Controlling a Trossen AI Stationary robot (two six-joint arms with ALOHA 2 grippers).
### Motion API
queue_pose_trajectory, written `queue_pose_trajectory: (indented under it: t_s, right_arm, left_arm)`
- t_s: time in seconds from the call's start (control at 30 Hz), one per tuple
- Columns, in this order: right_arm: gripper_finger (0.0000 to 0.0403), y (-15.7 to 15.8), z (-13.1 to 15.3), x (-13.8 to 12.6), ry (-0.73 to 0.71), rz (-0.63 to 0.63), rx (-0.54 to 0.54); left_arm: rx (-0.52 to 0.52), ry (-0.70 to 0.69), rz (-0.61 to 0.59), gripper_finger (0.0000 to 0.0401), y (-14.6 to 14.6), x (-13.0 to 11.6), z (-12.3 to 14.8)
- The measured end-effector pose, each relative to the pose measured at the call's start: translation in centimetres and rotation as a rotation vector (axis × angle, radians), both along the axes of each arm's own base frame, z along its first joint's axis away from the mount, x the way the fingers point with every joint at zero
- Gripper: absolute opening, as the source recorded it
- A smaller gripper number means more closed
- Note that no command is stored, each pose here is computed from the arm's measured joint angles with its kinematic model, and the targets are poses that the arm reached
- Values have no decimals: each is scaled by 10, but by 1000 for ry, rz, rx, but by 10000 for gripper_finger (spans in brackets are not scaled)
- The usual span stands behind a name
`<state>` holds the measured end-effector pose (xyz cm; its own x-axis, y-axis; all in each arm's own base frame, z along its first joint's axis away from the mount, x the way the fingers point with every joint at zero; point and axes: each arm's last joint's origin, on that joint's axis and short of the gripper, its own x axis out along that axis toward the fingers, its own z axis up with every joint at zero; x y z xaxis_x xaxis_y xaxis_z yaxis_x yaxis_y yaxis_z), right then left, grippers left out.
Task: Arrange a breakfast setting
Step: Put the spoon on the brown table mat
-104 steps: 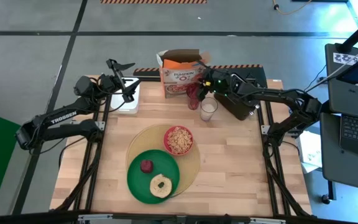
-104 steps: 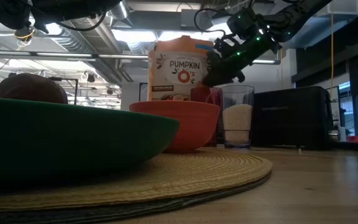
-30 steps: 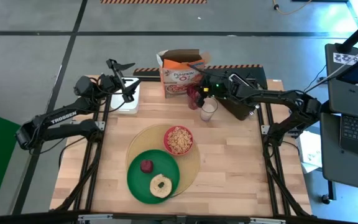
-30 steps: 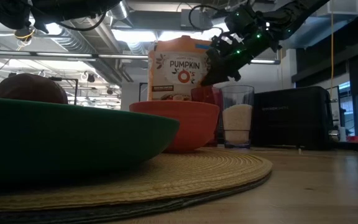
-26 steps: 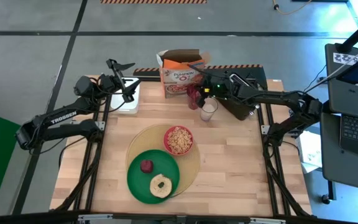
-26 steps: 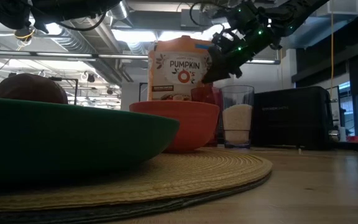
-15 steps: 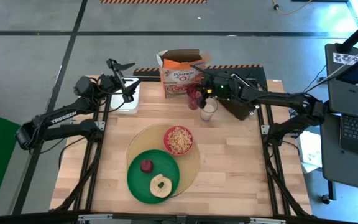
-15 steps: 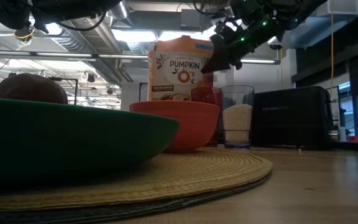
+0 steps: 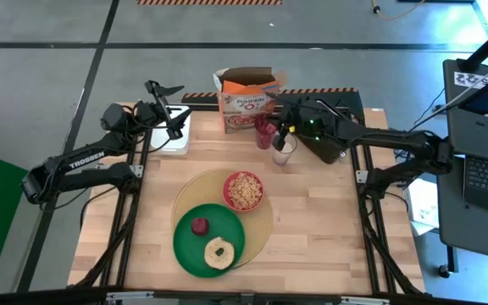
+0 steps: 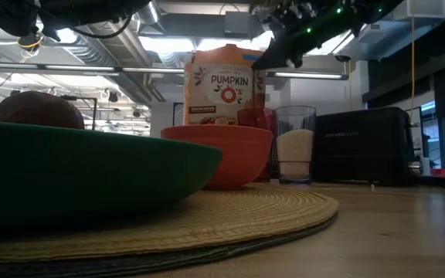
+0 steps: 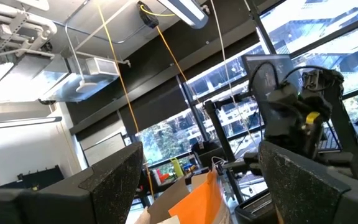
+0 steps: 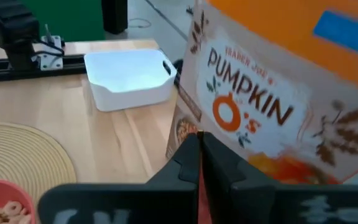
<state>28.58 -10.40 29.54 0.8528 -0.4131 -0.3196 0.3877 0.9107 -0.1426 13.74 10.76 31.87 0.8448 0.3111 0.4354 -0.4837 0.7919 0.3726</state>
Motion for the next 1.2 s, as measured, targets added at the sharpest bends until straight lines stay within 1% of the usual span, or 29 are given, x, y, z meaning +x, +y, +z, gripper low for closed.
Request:
queue_pose_trajectory:
  t_s: [0.27, 0.43, 0.53, 0.8, 0.87, 1.0, 1.2]
  right_arm:
    - [4, 17, 17, -7, -12, 23, -125]
    - [4, 22, 21, -5, 0, 54, -174]
    - [4, 27, 30, -3, -19, 82, -208]
    - [4, 41, 60, 2, -28, 143, -340]
    - [4, 45, 62, 3, -23, 164, -359]
    - [5, 53, 62, 5, -29, 192, -362]
    - [5, 69, 47, 26, -25, 282, -357]
  left_arm:
    - [-1, 0, 0, 314, 0, 0, 0]
    - [-1, 0, 0, 314, 0, 0, 0]
    - [-1, 0, 0, 314, 0, 0, 0]
    - [0, 0, 0, 314, 0, 0, 0]
    - [-1, 0, 0, 314, 0, 0, 0]
    - [0, 0, 0, 314, 0, 0, 0]
    - [-1, -1, 0, 314, 0, 0, 0]
